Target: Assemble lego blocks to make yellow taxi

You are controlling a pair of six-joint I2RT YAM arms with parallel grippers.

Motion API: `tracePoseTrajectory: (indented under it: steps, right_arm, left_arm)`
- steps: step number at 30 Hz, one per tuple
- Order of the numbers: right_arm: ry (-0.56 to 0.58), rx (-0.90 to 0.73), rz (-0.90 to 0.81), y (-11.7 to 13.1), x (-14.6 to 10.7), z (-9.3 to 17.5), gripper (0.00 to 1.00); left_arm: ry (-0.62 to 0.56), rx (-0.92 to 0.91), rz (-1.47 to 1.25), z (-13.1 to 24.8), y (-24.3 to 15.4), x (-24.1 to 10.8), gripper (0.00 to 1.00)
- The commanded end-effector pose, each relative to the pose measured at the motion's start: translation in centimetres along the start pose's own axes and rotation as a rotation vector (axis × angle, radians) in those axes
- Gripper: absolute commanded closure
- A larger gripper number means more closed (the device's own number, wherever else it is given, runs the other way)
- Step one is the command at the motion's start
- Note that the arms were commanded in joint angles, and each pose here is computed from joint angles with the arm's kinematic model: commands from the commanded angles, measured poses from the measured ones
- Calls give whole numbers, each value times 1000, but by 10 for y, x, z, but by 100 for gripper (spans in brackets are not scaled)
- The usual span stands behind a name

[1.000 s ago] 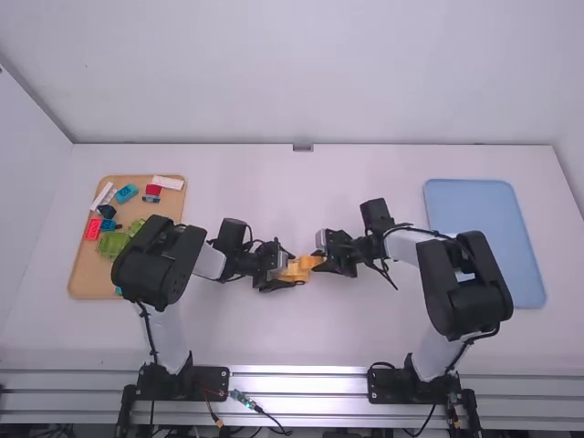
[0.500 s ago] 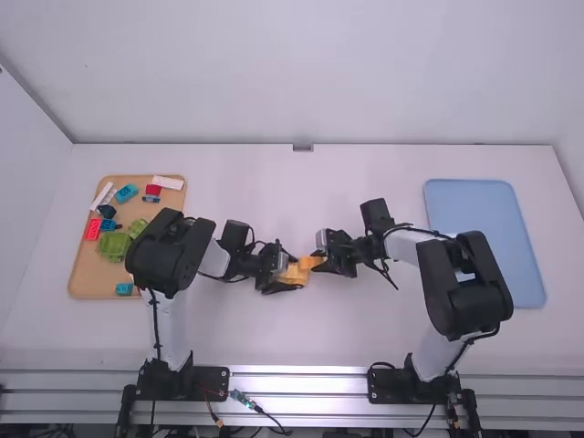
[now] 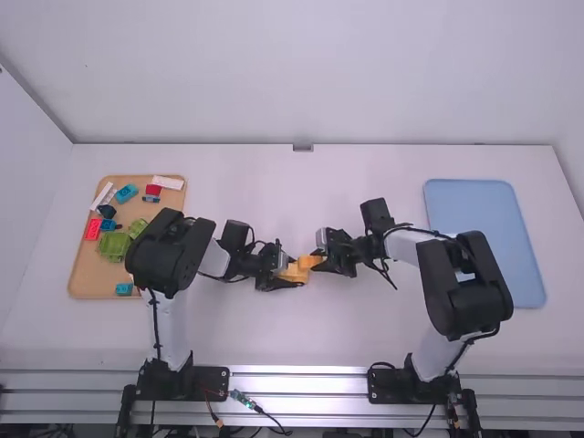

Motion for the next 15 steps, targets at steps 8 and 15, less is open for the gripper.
tracePoseTrajectory:
  steps: [8, 15]
  right_arm:
    - [52, -24, 22, -6, 20, -15, 100]
    - [51, -32, -15, -8, 22, -17, 100]
  left_arm:
    - [56, 37, 4, 0, 4, -7, 52]
    - [56, 39, 4, 0, 5, -7, 52]
Point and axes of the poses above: each hand's point on the last joint's axis, 136 mm out from that joint toward the fingers, its own z axis back along the fingers, its own y axis along the line the jaws close on, x = y × z, the point moved 6 cm from there along z, back along the fingers, and after that the axes turned 1 degree about -z, right-handed, at the moved point
